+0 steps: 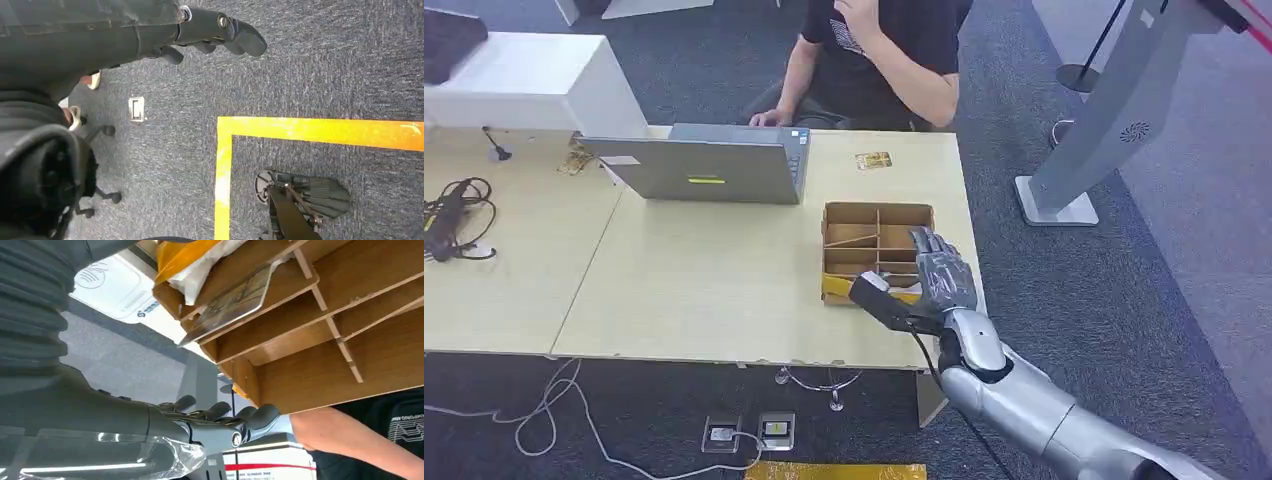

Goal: Pass the card to the sensor for recognition and then transmit it.

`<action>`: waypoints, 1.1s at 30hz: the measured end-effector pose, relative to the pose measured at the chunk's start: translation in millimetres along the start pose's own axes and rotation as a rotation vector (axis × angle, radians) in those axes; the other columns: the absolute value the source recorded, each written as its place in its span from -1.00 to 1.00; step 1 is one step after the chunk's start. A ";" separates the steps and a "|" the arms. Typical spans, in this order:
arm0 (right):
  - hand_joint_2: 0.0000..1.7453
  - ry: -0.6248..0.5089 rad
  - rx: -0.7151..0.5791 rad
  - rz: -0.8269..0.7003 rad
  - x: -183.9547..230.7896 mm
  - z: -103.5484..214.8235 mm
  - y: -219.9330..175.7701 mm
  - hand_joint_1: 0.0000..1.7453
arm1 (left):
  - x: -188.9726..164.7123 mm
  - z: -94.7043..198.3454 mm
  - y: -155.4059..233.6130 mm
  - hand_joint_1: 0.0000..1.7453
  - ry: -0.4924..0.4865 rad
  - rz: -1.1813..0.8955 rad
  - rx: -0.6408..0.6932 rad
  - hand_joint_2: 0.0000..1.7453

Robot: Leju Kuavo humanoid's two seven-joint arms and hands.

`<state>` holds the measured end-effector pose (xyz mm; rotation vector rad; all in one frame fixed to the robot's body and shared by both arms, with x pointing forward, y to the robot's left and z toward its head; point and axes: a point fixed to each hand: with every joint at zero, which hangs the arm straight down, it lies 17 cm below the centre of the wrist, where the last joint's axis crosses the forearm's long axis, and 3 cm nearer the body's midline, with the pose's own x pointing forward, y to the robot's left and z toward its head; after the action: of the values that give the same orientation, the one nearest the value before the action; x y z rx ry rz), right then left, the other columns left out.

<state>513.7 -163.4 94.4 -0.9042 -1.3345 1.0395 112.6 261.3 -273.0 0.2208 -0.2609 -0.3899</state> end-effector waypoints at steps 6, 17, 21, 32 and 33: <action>1.00 -0.048 0.004 0.000 14.4 -2.3 2.5 -1.00 | -1.6 0.4 -1.7 -1.00 0.003 0.000 -0.004 -1.00; 1.00 -0.087 0.014 0.005 32.4 -2.4 7.1 -1.00 | -0.9 0.5 -2.1 -1.00 0.001 0.000 -0.005 -1.00; 1.00 -0.080 0.016 0.006 30.2 -3.0 8.4 -1.00 | -1.3 0.5 -2.1 -1.00 0.002 0.000 -0.005 -1.00; 1.00 -0.049 -0.003 0.048 15.7 -8.0 7.1 -1.00 | 0.1 0.5 -2.5 -1.00 0.000 -0.004 -0.010 -1.00; 1.00 -0.047 -0.003 0.053 14.4 -8.2 7.3 -1.00 | 0.1 0.4 -2.5 -1.00 0.000 -0.004 -0.010 -1.00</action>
<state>520.7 -147.0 91.4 -0.9266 -1.3580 1.1052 111.8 259.0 -273.2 0.2117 -0.2589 -0.3954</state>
